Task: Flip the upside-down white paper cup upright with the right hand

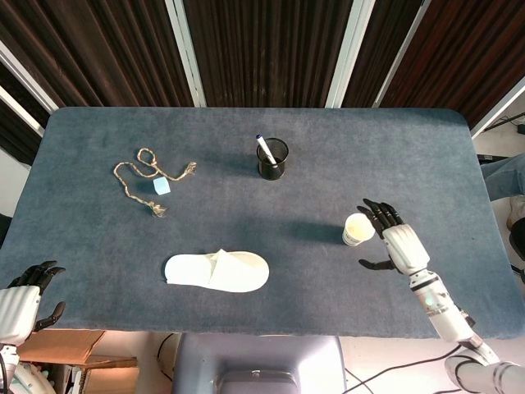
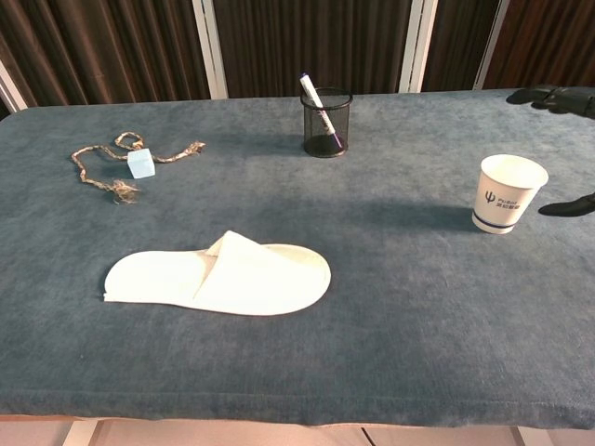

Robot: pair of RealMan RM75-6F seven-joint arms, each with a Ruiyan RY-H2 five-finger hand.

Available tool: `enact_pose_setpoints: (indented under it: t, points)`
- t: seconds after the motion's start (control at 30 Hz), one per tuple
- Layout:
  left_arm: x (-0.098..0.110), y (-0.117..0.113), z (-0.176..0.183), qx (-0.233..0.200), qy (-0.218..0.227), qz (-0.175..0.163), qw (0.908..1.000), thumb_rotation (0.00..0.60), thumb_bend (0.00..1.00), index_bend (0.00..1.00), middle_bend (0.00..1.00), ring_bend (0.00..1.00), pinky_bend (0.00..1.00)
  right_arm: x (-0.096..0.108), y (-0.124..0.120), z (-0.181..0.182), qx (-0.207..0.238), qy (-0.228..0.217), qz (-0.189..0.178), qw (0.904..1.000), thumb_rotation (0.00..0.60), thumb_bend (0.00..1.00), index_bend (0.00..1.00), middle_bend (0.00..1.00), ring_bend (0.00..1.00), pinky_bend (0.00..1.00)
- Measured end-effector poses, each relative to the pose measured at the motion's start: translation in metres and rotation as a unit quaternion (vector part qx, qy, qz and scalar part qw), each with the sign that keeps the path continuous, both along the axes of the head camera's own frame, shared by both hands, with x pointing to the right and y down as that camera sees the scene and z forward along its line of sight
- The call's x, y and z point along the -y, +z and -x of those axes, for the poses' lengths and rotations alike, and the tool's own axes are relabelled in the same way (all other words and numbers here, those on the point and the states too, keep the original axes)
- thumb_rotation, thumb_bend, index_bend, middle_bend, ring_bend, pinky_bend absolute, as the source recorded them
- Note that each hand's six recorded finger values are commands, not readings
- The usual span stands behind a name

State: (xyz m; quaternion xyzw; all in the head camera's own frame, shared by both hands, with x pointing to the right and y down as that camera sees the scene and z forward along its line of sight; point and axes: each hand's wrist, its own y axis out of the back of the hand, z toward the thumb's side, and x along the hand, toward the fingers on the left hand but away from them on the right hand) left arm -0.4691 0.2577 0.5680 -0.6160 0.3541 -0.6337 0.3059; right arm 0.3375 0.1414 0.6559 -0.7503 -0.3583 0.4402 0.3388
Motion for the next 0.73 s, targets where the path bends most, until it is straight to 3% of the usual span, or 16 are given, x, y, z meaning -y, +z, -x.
enact_pose_setpoints:
  t: [0.17, 0.3, 0.53, 0.73]
  points:
    - [0.001, -0.001, -0.001, 0.001, 0.002, -0.004, 1.0, 0.6, 0.33, 0.27, 0.15, 0.16, 0.33, -0.007, -0.038, -0.002, -0.077, 0.006, -0.058, 0.9954, 0.6, 0.25, 0.0, 0.0, 0.0, 0.0]
    - [0.0, 0.0, -0.002, 0.002, 0.006, -0.003, 1.0, 0.6, 0.33, 0.27, 0.15, 0.16, 0.33, -0.016, -0.068, -0.011, -0.162, 0.029, -0.091, 0.9821, 0.6, 0.25, 0.0, 0.0, 0.0, 0.0]
    - [0.0, 0.001, -0.002, 0.002, 0.007, -0.004, 1.0, 0.6, 0.33, 0.26, 0.15, 0.16, 0.33, -0.029, -0.09, -0.043, -0.253, 0.099, -0.065, 0.9602, 0.6, 0.25, 0.0, 0.0, 0.0, 0.0]
    - [0.001, -0.002, -0.005, -0.001, 0.011, -0.016, 0.9998, 0.6, 0.33, 0.25, 0.15, 0.16, 0.33, -0.03, -0.092, -0.048, -0.255, 0.106, -0.056, 0.9596, 0.6, 0.25, 0.0, 0.0, 0.0, 0.0]
